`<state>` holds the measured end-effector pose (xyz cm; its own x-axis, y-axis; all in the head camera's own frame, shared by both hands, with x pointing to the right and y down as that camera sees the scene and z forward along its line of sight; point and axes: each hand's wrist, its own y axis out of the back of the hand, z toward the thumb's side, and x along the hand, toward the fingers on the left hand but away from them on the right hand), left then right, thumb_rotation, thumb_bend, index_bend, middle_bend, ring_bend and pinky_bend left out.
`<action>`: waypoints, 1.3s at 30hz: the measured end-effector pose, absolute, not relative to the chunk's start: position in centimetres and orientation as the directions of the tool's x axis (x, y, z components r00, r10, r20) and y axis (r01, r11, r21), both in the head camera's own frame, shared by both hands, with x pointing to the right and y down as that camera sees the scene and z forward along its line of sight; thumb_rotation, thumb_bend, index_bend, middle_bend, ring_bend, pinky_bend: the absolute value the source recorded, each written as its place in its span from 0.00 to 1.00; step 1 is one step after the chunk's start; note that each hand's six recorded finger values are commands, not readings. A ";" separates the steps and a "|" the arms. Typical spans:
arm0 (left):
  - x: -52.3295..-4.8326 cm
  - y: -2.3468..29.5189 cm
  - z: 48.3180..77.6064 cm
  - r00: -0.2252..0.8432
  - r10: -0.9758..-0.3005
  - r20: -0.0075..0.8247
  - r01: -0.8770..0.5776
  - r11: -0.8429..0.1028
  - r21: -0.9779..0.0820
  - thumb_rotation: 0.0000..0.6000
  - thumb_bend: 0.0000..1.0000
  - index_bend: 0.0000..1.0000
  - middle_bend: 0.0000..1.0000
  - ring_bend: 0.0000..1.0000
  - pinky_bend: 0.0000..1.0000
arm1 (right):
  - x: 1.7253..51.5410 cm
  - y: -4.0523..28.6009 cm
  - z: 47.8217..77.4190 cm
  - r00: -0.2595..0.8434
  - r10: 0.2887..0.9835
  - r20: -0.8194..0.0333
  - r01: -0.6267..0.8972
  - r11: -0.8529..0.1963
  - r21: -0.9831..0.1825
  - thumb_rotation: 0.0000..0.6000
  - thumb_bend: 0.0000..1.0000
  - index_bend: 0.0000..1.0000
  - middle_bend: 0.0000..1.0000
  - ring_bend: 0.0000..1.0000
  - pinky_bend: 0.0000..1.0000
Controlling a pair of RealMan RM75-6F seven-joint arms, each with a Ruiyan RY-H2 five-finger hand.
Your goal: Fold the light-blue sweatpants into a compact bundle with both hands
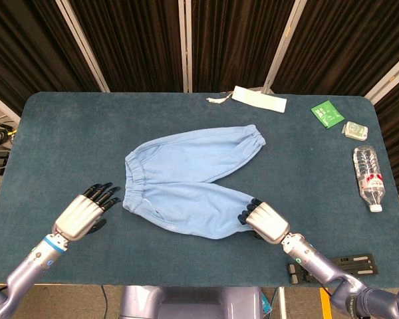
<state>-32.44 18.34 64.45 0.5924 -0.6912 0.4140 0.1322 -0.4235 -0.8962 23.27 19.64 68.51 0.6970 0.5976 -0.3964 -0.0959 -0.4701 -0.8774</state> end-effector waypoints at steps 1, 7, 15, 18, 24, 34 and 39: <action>-31.8 18.1 65.0 0.602 -0.684 0.412 0.133 -0.423 -0.896 1.00 0.32 0.27 0.12 0.10 0.19 | 23.2 19.6 68.5 0.696 0.598 -0.398 -0.094 -0.473 -0.876 1.00 0.45 0.65 0.63 0.52 0.40; -29.2 17.3 67.9 0.637 -0.650 0.414 0.134 -0.436 -0.890 1.00 0.32 0.30 0.12 0.12 0.21 | 23.0 19.7 68.5 0.694 0.600 -0.398 -0.088 -0.478 -0.874 1.00 0.46 0.66 0.63 0.52 0.40; -27.6 16.7 70.4 0.628 -0.640 0.444 0.158 -0.454 -0.877 1.00 0.37 0.33 0.13 0.16 0.27 | 23.1 19.6 68.4 0.694 0.598 -0.401 -0.092 -0.479 -0.873 1.00 0.47 0.66 0.63 0.52 0.40; -27.1 16.5 71.0 0.624 -0.637 0.454 0.163 -0.462 -0.872 1.00 0.41 0.39 0.21 0.24 0.35 | 23.2 19.6 68.3 0.693 0.598 -0.403 -0.092 -0.481 -0.872 1.00 0.48 0.66 0.63 0.52 0.40; -27.0 16.8 71.2 0.629 -0.626 0.461 0.172 -0.466 -0.868 1.00 0.51 0.59 0.39 0.40 0.50 | 23.4 19.7 68.3 0.694 0.588 -0.415 -0.083 -0.507 -0.858 1.00 0.48 0.66 0.63 0.52 0.41; -28.3 17.2 70.1 0.655 -0.607 0.450 0.171 -0.461 -0.871 1.00 0.52 0.66 0.45 0.45 0.54 | 23.9 19.8 67.9 0.703 0.565 -0.433 -0.047 -0.570 -0.820 1.00 0.52 0.66 0.64 0.53 0.42; -29.2 17.5 69.2 0.671 -0.595 0.442 0.185 -0.443 -0.877 1.00 0.52 0.66 0.45 0.45 0.54 | 24.4 19.8 67.3 0.705 0.557 -0.438 -0.030 -0.594 -0.804 1.00 0.54 0.67 0.64 0.53 0.42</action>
